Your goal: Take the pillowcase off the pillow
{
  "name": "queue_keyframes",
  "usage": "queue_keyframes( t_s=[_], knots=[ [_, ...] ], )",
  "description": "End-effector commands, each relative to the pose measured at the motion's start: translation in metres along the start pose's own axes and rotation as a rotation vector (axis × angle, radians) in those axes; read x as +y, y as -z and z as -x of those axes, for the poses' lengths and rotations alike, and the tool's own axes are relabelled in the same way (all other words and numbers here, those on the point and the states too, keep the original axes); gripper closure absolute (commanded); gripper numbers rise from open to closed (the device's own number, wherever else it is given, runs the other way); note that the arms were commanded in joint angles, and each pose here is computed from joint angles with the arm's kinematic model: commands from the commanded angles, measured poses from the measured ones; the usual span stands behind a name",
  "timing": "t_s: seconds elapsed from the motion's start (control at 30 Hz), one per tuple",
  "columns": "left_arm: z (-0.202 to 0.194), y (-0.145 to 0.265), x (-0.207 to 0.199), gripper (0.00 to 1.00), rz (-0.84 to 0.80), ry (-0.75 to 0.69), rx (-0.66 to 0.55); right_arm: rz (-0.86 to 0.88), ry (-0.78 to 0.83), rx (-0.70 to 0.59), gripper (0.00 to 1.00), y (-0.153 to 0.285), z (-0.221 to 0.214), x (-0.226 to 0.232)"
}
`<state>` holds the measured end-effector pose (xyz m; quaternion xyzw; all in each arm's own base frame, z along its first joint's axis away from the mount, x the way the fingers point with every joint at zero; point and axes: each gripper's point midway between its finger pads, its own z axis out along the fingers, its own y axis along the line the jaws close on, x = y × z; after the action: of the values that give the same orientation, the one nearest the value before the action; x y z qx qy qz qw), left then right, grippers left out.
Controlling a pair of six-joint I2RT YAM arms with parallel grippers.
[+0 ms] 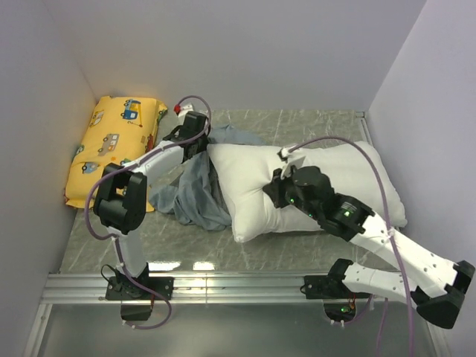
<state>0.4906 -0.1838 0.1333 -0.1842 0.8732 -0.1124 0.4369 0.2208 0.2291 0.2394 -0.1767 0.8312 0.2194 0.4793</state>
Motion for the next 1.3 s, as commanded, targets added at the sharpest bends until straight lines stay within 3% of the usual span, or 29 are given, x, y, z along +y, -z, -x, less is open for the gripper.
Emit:
queue_keyframes(
  t_s=[0.0, 0.1, 0.2, 0.3, 0.33, 0.43, 0.53, 0.63, 0.77, 1.0, 1.07, 1.1, 1.27],
  knots=[
    [-0.009, 0.0, -0.003, 1.0, -0.038, 0.037, 0.019, 0.045, -0.13, -0.292, 1.0, 0.041, 0.097, 0.009],
    [-0.023, 0.006, -0.003, 0.99, -0.086, 0.051, 0.058, -0.006, -0.162, -0.335, 1.0, 0.043, 0.121, 0.0],
    [-0.047, 0.016, 0.002, 0.88, -0.134, 0.062, 0.1, -0.02, -0.205, -0.354, 1.0, 0.036, 0.141, -0.012],
    [-0.05, 0.032, 0.001, 0.69, -0.185, 0.086, 0.103, 0.008, -0.262, -0.362, 1.0, 0.019, 0.16, -0.026],
    [-0.065, 0.036, 0.006, 0.56, -0.202, 0.092, 0.137, 0.013, -0.268, -0.389, 1.0, 0.018, 0.173, -0.028],
    [-0.066, 0.055, 0.0, 0.4, -0.28, 0.102, 0.114, -0.008, -0.269, -0.382, 1.0, -0.005, 0.188, -0.036],
    [-0.066, 0.079, -0.003, 0.31, -0.337, 0.09, 0.093, -0.014, -0.274, -0.379, 1.0, -0.031, 0.2, -0.038],
    [-0.062, 0.102, -0.005, 0.27, -0.375, 0.091, 0.071, -0.041, -0.282, -0.34, 1.0, -0.072, 0.199, -0.044],
    [-0.048, 0.137, 0.0, 0.26, -0.38, 0.095, 0.02, -0.051, -0.306, -0.211, 1.0, -0.149, 0.154, -0.052],
    [-0.021, 0.189, 0.016, 0.25, -0.36, 0.08, -0.075, -0.032, -0.387, -0.064, 1.0, -0.21, 0.077, -0.055],
    [-0.012, 0.204, 0.017, 0.24, -0.371, 0.074, -0.102, -0.026, -0.385, -0.064, 0.89, -0.207, 0.078, -0.053],
    [-0.008, 0.21, 0.018, 0.24, -0.369, 0.059, -0.11, -0.044, -0.378, -0.065, 0.69, -0.204, 0.077, -0.055],
    [0.014, 0.245, 0.028, 0.2, -0.373, 0.059, -0.199, -0.068, -0.341, -0.166, 0.15, -0.143, 0.12, -0.055]
  ],
)
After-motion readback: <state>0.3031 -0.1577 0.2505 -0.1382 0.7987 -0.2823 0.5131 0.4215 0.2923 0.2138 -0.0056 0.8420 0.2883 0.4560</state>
